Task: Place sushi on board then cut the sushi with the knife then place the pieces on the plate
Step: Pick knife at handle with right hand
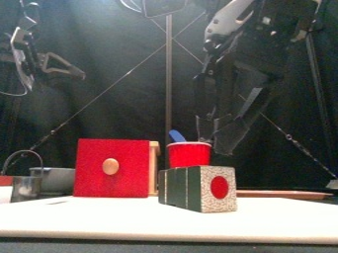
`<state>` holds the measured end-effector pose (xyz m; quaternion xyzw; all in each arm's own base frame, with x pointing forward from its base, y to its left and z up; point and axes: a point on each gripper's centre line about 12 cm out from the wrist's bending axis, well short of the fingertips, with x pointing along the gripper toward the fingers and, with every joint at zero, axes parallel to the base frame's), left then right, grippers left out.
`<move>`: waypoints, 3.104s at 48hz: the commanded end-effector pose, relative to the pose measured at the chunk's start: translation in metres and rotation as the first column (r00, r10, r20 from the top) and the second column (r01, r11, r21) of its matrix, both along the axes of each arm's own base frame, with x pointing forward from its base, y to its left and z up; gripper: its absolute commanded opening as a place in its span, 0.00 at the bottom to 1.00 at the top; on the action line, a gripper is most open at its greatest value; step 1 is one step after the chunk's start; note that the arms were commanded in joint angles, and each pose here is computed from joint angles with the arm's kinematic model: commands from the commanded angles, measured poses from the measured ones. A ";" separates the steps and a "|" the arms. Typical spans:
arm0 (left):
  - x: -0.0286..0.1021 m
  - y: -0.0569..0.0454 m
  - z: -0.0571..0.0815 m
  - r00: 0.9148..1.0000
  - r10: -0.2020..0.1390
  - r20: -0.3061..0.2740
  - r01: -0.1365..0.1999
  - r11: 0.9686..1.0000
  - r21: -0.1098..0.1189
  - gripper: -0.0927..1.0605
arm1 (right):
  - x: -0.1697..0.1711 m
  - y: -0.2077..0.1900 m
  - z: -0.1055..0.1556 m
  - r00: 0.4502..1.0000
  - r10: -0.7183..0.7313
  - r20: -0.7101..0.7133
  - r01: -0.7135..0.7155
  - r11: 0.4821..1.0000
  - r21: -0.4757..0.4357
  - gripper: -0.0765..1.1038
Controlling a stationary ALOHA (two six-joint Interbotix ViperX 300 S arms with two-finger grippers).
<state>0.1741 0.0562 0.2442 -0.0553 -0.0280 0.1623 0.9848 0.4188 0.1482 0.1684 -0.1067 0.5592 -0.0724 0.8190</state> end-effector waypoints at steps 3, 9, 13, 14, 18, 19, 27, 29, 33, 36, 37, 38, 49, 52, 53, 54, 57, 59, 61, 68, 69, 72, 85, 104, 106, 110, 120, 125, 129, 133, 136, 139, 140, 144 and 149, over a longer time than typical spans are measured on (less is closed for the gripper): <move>0.001 0.001 0.003 1.000 0.004 0.009 -0.004 1.000 0.001 0.14 | -0.003 0.001 0.019 0.998 -0.019 0.053 0.016 0.998 0.069 0.88; 0.001 0.001 0.003 1.000 0.004 0.009 -0.004 1.000 0.001 0.14 | -0.007 -0.010 0.018 0.995 -0.070 0.073 0.058 0.986 0.156 0.88; 0.001 0.001 0.003 1.000 0.004 0.009 -0.004 1.000 0.001 0.14 | -0.004 -0.021 0.021 0.980 -0.155 0.125 0.119 0.958 0.260 0.88; 0.001 0.001 0.003 1.000 0.004 0.009 -0.004 1.000 0.001 0.14 | -0.003 -0.023 0.022 0.975 -0.175 0.137 0.131 0.951 0.281 0.88; 0.001 0.001 0.002 1.000 0.004 0.007 -0.004 1.000 -0.001 0.14 | -0.002 -0.031 0.026 0.955 -0.245 0.169 0.175 0.922 0.345 0.88; 0.001 0.001 0.002 1.000 0.003 0.007 -0.003 1.000 -0.001 0.14 | -0.002 -0.032 0.028 0.950 -0.260 0.176 0.184 0.915 0.358 0.88; 0.001 0.001 0.001 1.000 0.003 0.002 -0.003 1.000 -0.001 0.14 | -0.008 -0.046 0.026 0.915 -0.379 0.136 0.298 0.864 0.405 0.88; 0.001 0.001 0.001 1.000 0.003 0.002 -0.003 1.000 -0.001 0.14 | -0.010 -0.050 0.025 0.895 -0.436 0.099 0.357 0.830 0.429 0.88; 0.001 0.001 0.000 1.000 0.003 0.000 -0.003 1.000 -0.001 0.14 | -0.009 -0.055 0.022 0.846 -0.533 0.030 0.455 0.749 0.482 0.88; 0.001 0.001 0.000 1.000 0.004 -0.001 -0.004 1.000 -0.003 0.14 | -0.008 -0.058 0.022 0.816 -0.578 0.007 0.494 0.704 0.510 0.88; 0.001 0.001 0.000 1.000 0.003 -0.001 -0.003 1.000 -0.002 0.14 | -0.007 -0.057 0.023 0.811 -0.586 0.006 0.497 0.693 0.521 0.88; 0.000 0.001 -0.002 1.000 0.003 -0.005 -0.003 1.000 -0.003 0.14 | -0.007 -0.057 0.023 0.809 -0.587 0.008 0.497 0.691 0.525 0.88; -0.003 0.000 -0.014 0.999 0.003 -0.033 -0.004 1.000 -0.011 0.14 | 0.005 -0.063 0.013 0.743 -0.668 -0.035 0.568 0.603 0.560 0.88; -0.003 0.000 -0.015 0.999 0.004 -0.035 -0.005 1.000 -0.016 0.14 | 0.008 -0.065 0.007 0.721 -0.691 -0.056 0.597 0.579 0.555 0.88; -0.003 0.000 -0.015 0.999 0.005 -0.036 -0.005 1.000 -0.018 0.14 | 0.009 -0.066 0.005 0.712 -0.699 -0.063 0.608 0.569 0.554 0.88; -0.003 0.000 -0.014 0.999 0.005 -0.035 -0.006 1.000 -0.018 0.14 | 0.011 -0.066 0.004 0.707 -0.704 -0.066 0.612 0.562 0.556 0.88; -0.003 0.000 -0.013 0.999 0.006 -0.032 -0.007 1.000 -0.016 0.14 | 0.014 -0.068 0.001 0.691 -0.718 -0.080 0.630 0.545 0.553 0.88; -0.003 0.000 -0.013 0.999 0.006 -0.032 -0.006 1.000 -0.015 0.14 | 0.017 -0.070 -0.001 0.680 -0.728 -0.090 0.644 0.533 0.549 0.88; -0.003 0.000 -0.013 0.999 0.007 -0.031 -0.008 1.000 -0.013 0.14 | 0.018 -0.070 -0.002 0.672 -0.734 -0.101 0.653 0.523 0.547 0.88; -0.002 0.000 -0.013 0.999 0.003 -0.035 -0.003 1.000 -0.002 0.14 | 0.022 -0.071 -0.012 0.652 -0.745 -0.139 0.688 0.506 0.520 0.88; -0.002 0.000 -0.013 0.999 0.002 -0.035 -0.002 1.000 -0.001 0.14 | 0.023 -0.071 -0.014 0.651 -0.745 -0.141 0.691 0.506 0.515 0.88; -0.002 0.000 -0.013 0.999 0.000 -0.038 0.000 1.000 0.003 0.14 | 0.025 -0.072 -0.020 0.646 -0.748 -0.150 0.703 0.507 0.499 0.88; -0.002 -0.002 -0.013 0.999 -0.008 -0.039 0.008 1.000 0.008 0.14 | 0.036 -0.074 -0.027 0.622 -0.762 -0.178 0.736 0.493 0.464 0.83; -0.001 -0.003 -0.011 0.999 -0.018 -0.041 0.019 0.999 0.030 0.14 | 0.037 -0.081 -0.024 0.458 -0.866 -0.200 0.840 0.349 0.415 0.70; -0.001 -0.003 -0.010 0.999 -0.018 -0.040 0.019 0.999 0.032 0.14 | 0.035 -0.080 -0.023 0.419 -0.886 -0.200 0.857 0.312 0.411 0.70; -0.001 -0.003 -0.010 0.999 -0.018 -0.039 0.019 0.999 0.032 0.14 | 0.035 -0.081 -0.021 0.350 -0.915 -0.202 0.875 0.242 0.420 0.70; 0.000 -0.003 -0.007 0.999 -0.018 -0.033 0.019 0.999 0.034 0.14 | 0.041 -0.079 -0.015 0.232 -0.945 -0.231 0.885 0.106 0.454 0.70; 0.000 -0.003 -0.007 0.999 -0.017 -0.035 0.018 0.999 0.036 0.14 | 0.044 -0.072 -0.012 0.191 -0.950 -0.246 0.881 0.056 0.469 0.70; 0.000 -0.002 -0.007 0.999 -0.016 -0.036 0.017 0.999 0.039 0.14 | 0.044 -0.064 -0.013 0.173 -0.951 -0.257 0.883 0.034 0.469 0.70; 0.000 -0.002 -0.007 0.999 -0.016 -0.037 0.018 0.999 0.043 0.14 | 0.042 -0.058 -0.016 0.155 -0.951 -0.269 0.889 0.015 0.458 0.70; 0.000 -0.002 -0.008 0.999 -0.017 -0.039 0.019 0.999 0.044 0.14 | 0.041 -0.051 -0.018 0.153 -0.946 -0.285 0.892 0.008 0.453 0.70; 0.000 -0.002 -0.009 0.999 -0.017 -0.048 0.019 0.999 0.046 0.14 | 0.040 -0.046 -0.017 0.155 -0.942 -0.297 0.893 0.006 0.450 0.70; 0.000 -0.002 -0.009 0.999 -0.017 -0.048 0.019 0.999 0.046 0.14 | 0.039 -0.045 -0.018 0.156 -0.941 -0.299 0.894 0.006 0.447 0.70; 0.000 -0.003 -0.010 0.998 -0.018 -0.054 0.021 0.999 0.047 0.14 | 0.038 -0.043 -0.019 0.158 -0.941 -0.300 0.900 0.012 0.435 0.70; 0.000 -0.003 -0.010 0.998 -0.018 -0.056 0.021 0.999 0.046 0.14 | 0.037 -0.040 -0.017 0.163 -0.941 -0.296 0.903 0.021 0.429 0.70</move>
